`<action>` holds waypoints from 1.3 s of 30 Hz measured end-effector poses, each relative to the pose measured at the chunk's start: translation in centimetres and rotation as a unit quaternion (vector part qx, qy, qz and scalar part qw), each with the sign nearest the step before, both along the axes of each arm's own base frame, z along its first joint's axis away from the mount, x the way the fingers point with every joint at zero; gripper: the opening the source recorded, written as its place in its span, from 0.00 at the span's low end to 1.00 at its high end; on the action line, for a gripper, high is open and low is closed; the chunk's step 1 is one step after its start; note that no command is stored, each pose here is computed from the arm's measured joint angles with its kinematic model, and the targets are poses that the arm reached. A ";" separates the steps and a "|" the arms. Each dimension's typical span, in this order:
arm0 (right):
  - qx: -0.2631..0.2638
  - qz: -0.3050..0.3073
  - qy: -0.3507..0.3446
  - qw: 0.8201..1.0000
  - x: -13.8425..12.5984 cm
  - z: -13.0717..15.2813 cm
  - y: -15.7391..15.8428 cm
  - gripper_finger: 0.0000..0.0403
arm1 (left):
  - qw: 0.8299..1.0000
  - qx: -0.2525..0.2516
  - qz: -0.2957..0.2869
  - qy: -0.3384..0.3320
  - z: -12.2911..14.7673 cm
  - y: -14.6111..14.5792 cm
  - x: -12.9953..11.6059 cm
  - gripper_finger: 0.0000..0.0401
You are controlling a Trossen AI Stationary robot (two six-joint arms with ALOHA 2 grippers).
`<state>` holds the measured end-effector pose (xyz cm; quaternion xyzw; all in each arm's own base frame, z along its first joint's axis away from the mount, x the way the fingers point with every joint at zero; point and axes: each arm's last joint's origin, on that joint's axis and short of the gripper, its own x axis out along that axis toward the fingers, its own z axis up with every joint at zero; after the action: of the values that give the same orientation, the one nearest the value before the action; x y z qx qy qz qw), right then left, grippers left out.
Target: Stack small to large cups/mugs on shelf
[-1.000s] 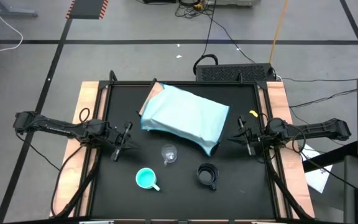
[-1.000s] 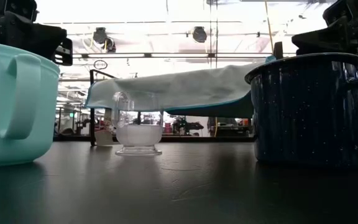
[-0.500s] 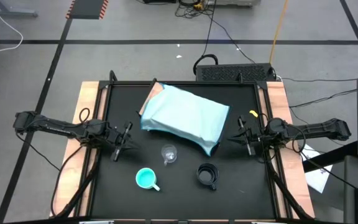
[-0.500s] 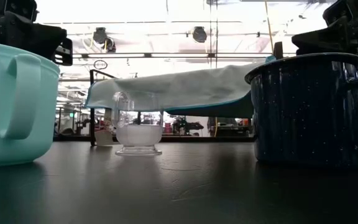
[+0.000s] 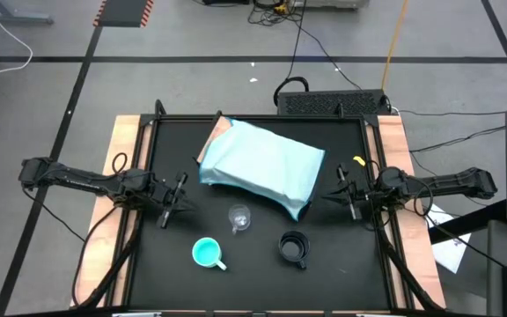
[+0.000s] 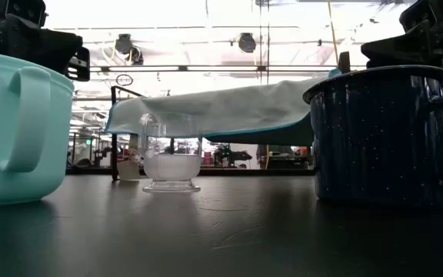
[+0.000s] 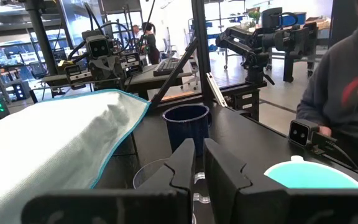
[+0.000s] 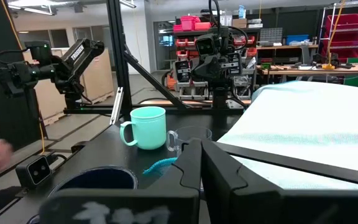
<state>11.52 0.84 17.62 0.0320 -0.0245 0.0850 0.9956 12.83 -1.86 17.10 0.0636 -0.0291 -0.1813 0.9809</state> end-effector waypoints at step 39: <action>0.000 0.000 0.000 1.000 0.0 0.0 0.0 0.00 | 0.999 -0.047 -0.002 0.018 0.0 0.0 0.0 0.09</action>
<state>11.52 0.84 17.62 0.0320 -0.0246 0.0851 0.9956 12.83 -1.86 17.10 0.0140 -0.0199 -0.1827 0.9829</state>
